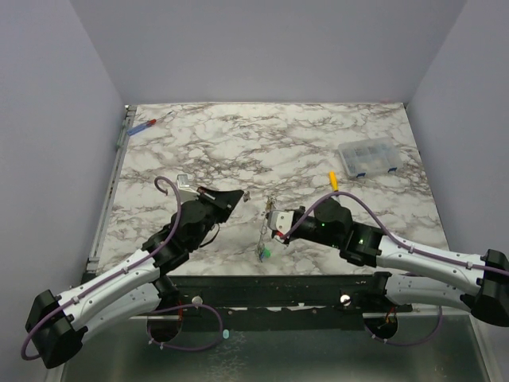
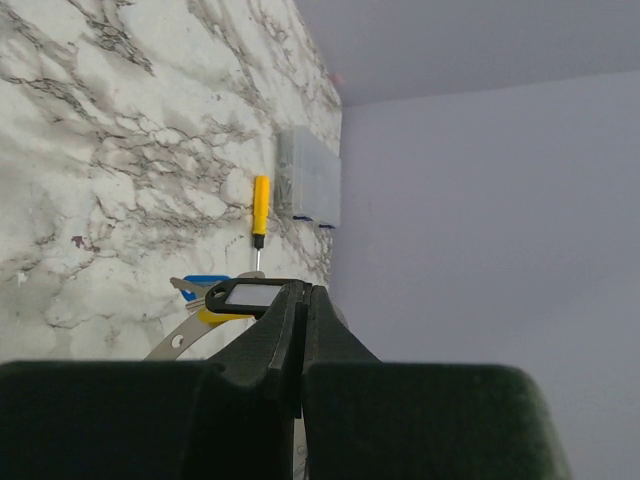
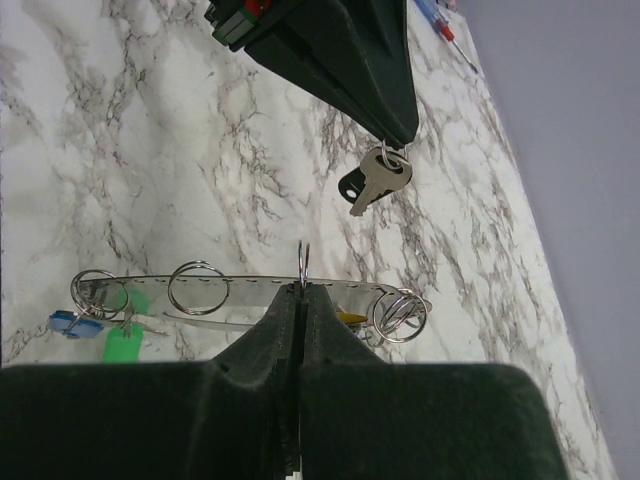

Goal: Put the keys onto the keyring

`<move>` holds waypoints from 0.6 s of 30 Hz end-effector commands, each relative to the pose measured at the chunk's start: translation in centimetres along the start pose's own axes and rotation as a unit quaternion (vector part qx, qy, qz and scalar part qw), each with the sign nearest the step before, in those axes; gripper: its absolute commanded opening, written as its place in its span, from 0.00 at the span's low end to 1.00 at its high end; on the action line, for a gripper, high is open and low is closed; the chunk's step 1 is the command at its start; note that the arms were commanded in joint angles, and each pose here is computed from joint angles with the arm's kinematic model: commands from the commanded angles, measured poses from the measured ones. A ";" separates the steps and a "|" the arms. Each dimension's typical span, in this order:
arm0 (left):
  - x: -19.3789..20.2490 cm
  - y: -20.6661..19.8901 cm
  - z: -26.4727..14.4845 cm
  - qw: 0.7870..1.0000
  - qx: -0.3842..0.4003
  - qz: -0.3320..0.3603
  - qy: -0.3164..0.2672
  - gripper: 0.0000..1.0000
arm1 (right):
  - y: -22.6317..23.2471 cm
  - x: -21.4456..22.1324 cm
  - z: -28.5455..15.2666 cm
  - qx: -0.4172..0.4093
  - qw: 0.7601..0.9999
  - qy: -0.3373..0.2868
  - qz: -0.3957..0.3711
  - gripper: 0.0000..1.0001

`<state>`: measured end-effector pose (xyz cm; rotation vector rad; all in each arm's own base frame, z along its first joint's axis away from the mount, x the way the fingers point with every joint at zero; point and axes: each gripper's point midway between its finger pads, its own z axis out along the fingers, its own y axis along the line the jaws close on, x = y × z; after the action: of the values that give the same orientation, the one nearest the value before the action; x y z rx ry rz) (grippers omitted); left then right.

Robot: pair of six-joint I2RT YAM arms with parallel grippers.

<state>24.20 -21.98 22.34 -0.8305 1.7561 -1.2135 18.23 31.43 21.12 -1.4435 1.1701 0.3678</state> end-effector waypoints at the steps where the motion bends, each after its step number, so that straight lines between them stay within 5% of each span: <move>1: 0.5 -2.4 -0.5 0.998 0.056 0.005 0.019 0.00 | -2.2 -2.5 0.3 0.046 0.998 -0.040 -0.018 0.01; 18: 2.2 -4.4 -0.8 0.992 0.105 0.031 0.063 0.00 | -3.2 -2.4 1.2 0.098 0.992 -0.065 -0.035 0.01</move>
<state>23.25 -24.15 25.43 -0.6502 1.7081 -1.3671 19.72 32.54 22.57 -1.3326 1.0742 0.3057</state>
